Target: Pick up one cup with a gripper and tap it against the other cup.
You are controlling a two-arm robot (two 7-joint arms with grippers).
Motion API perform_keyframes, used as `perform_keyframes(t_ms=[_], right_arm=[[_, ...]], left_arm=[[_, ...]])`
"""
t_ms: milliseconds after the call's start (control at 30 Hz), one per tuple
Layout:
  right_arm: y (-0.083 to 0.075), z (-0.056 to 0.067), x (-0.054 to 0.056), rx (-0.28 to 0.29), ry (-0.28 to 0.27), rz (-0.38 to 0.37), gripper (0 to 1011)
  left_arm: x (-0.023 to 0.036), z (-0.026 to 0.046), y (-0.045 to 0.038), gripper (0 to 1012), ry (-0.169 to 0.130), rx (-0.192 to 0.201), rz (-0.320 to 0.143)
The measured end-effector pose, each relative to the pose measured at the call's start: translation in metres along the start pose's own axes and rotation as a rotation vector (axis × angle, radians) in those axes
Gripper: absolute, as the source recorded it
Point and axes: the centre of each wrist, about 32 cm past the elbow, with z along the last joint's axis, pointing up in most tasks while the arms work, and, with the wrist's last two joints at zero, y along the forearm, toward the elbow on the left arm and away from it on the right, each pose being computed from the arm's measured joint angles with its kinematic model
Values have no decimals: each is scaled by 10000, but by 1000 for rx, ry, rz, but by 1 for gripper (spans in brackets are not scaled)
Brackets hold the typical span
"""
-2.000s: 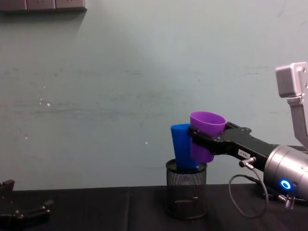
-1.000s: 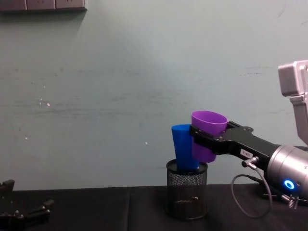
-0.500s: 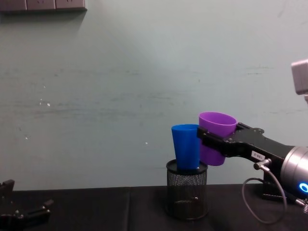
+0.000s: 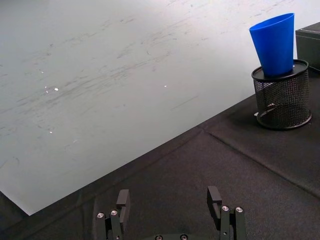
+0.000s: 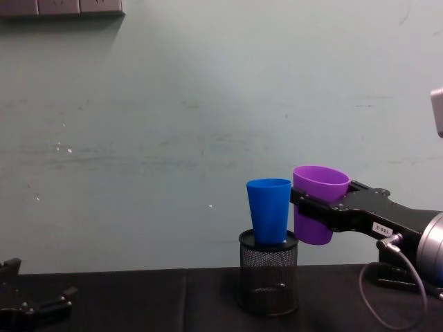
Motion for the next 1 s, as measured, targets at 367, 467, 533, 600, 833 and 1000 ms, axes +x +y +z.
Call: perform_keyframes(t_ms=[367, 467, 533, 600, 833, 1000], right_arm=[[2, -1, 0, 0, 1, 0, 731], [3, 0, 1, 0, 1, -1, 731], [4, 0, 1, 0, 1, -1, 731], [4, 0, 1, 0, 1, -1, 731], [7, 0, 0, 1, 1, 0, 731], [7, -1, 0, 0, 1, 0, 731]], left_arm=[[0, 0, 0, 1011, 0, 0, 0], [0, 0, 0, 1011, 0, 0, 0], [0, 0, 0, 1011, 0, 0, 0], [0, 0, 0, 1012, 0, 0, 0], [0, 0, 0, 1011, 0, 0, 0], [0, 0, 0, 1011, 0, 0, 0]])
